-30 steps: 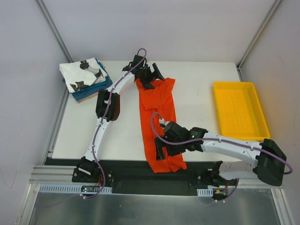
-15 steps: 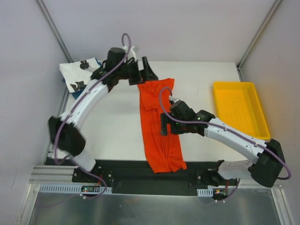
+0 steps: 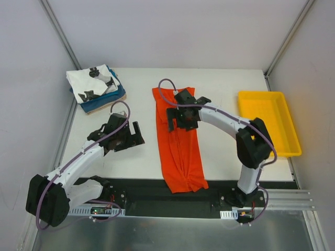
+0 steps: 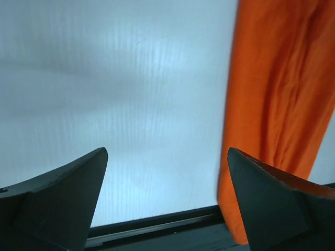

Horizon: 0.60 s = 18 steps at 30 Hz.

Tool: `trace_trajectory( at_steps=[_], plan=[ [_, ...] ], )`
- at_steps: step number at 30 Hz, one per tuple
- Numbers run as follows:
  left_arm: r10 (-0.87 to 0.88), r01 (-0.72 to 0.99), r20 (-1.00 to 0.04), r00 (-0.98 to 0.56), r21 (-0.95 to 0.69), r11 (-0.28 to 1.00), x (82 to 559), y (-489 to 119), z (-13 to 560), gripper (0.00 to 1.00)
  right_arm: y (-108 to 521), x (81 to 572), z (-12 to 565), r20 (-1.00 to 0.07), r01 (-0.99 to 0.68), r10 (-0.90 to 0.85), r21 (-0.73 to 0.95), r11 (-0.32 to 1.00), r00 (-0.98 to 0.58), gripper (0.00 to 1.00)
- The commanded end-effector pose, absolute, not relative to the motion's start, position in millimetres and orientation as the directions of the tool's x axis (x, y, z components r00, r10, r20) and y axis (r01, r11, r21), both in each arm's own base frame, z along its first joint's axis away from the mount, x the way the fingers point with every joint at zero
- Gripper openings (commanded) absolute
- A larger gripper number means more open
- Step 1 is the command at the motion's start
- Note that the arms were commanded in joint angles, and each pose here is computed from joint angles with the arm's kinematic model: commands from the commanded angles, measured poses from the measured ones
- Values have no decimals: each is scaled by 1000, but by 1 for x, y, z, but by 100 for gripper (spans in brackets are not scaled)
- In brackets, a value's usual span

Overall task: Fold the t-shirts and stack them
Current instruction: Fold the tshirt

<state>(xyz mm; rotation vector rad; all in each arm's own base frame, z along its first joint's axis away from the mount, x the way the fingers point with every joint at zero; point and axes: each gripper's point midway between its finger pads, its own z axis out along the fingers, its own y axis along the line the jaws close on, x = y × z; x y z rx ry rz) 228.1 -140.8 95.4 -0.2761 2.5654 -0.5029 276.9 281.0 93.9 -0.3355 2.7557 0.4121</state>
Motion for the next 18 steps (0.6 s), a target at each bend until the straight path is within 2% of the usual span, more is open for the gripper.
trace_trajectory(
  at_steps=[1,6,11,15,18],
  plan=[
    [-389,-177,-480,-786,-429,886,226,-127,101,99,308,318,80,-349,-312,-203,294,903,-915,98],
    [-386,-182,-489,-782,-413,892,217,-119,91,99,313,355,54,-319,-270,-175,284,920,-931,99],
    [-368,-165,-491,-789,-407,898,218,-121,92,99,289,382,25,-291,-166,-97,225,960,-952,99],
    [-346,-161,-472,-811,-389,907,218,-122,85,99,275,388,-5,-177,-75,-34,230,970,-984,99],
    [-338,-160,-467,-817,-380,911,217,-122,81,99,271,406,4,-213,-49,4,240,970,-977,99]
  ],
)
